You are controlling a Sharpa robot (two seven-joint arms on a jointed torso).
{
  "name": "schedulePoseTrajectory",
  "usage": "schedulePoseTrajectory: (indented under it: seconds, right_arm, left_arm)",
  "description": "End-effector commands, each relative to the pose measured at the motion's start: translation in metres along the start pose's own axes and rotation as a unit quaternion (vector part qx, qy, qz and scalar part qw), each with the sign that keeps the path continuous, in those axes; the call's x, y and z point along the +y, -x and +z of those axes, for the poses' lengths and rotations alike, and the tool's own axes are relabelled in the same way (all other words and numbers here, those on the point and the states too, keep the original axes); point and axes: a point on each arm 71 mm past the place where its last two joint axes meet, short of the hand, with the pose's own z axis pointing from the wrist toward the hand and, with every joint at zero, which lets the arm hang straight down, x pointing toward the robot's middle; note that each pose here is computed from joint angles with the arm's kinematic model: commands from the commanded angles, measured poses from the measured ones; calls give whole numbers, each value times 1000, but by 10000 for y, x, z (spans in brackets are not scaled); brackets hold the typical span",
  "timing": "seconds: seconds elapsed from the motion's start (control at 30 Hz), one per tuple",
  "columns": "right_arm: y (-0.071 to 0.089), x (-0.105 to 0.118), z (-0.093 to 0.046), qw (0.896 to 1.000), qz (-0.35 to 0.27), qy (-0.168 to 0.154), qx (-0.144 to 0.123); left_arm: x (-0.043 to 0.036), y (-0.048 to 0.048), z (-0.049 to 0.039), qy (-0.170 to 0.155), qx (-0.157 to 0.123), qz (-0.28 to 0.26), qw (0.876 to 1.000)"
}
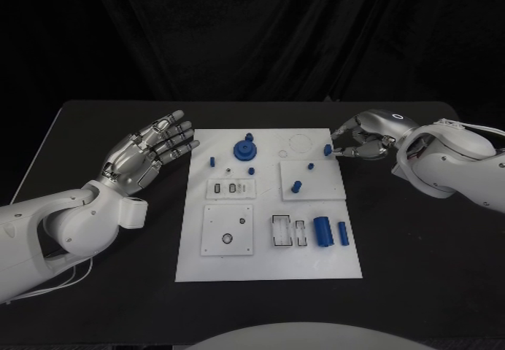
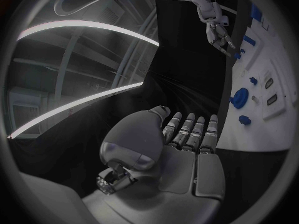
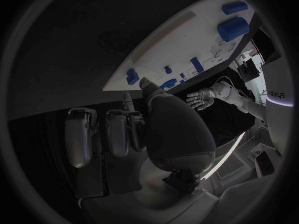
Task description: Assemble the parts on the task board
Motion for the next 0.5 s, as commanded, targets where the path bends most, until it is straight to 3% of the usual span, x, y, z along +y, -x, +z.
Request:
schedulePoseTrajectory:
  seconds: [0.03,0.5]
  right_arm:
    - [-28,-26,9,1000,1,-13,-2]
    - [-119,-28,81,1000,0,-20,3]
  left_arm:
    - [-99,-9,-11,-71,6,-6,997]
    - [-92,-11,-10,-68,9,-9,998]
